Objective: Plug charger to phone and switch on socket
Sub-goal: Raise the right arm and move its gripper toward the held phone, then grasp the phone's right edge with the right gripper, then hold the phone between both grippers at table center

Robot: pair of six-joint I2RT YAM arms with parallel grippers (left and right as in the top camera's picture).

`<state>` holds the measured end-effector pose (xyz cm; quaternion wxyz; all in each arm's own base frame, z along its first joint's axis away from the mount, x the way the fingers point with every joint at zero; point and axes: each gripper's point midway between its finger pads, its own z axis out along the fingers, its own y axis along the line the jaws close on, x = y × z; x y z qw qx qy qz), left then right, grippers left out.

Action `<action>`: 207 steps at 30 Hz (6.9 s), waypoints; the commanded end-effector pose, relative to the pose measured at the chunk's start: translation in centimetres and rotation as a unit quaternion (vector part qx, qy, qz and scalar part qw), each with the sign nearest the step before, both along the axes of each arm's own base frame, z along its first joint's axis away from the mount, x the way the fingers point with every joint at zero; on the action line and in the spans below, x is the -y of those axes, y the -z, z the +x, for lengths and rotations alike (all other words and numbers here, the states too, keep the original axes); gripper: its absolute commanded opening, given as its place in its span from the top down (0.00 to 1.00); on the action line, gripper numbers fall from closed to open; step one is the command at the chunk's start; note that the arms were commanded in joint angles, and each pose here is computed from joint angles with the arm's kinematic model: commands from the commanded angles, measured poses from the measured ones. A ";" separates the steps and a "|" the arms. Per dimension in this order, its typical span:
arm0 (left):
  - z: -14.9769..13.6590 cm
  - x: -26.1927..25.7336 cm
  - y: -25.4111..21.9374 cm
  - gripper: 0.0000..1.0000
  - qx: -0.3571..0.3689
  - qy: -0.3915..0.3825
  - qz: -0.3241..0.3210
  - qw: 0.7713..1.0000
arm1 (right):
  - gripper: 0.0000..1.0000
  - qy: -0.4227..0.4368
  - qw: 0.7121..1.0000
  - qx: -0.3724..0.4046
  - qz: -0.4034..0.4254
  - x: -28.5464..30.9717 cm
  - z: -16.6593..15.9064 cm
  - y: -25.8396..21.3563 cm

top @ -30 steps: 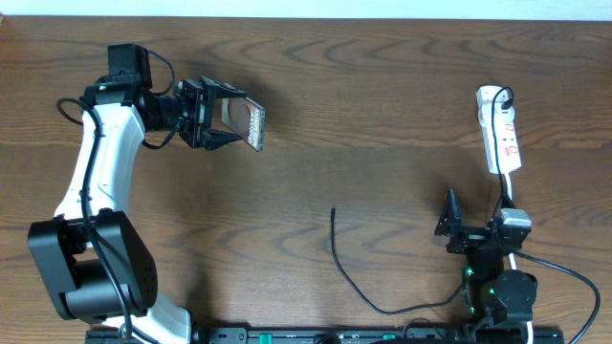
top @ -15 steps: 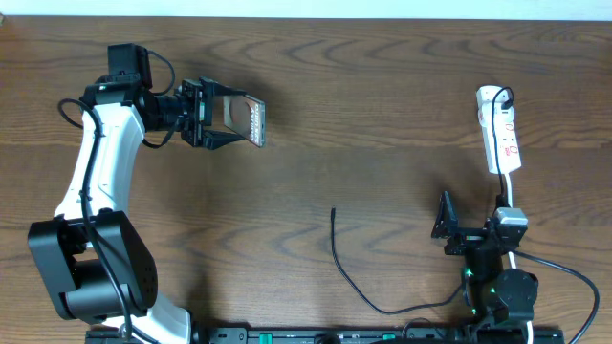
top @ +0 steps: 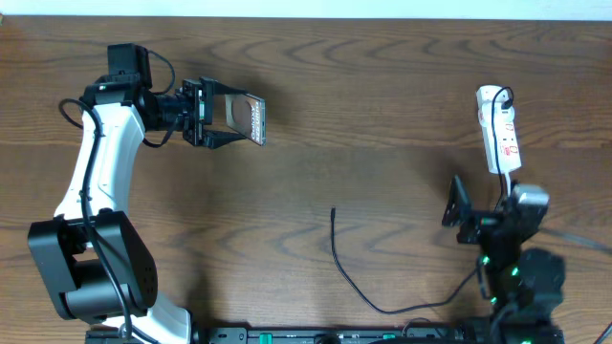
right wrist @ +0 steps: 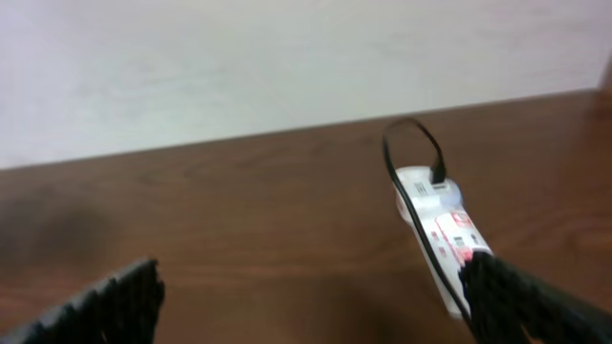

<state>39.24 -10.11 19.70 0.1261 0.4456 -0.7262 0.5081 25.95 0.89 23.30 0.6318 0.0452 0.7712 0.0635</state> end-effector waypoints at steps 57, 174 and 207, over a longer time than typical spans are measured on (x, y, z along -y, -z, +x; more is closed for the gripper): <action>1.2 1.1 3.9 0.93 -0.070 -0.122 0.232 0.963 | 0.57 -0.446 0.732 -0.397 0.326 -30.9 12.6 6.0; 0.1 6.3 3.5 0.93 -0.090 -0.107 0.206 0.969 | 0.87 -0.391 0.788 -0.401 0.256 -32.9 12.1 9.1; 0.1 6.3 3.5 0.42 -0.091 -0.107 0.207 0.968 | 0.99 -0.390 0.788 -0.402 0.256 -32.9 12.0 9.2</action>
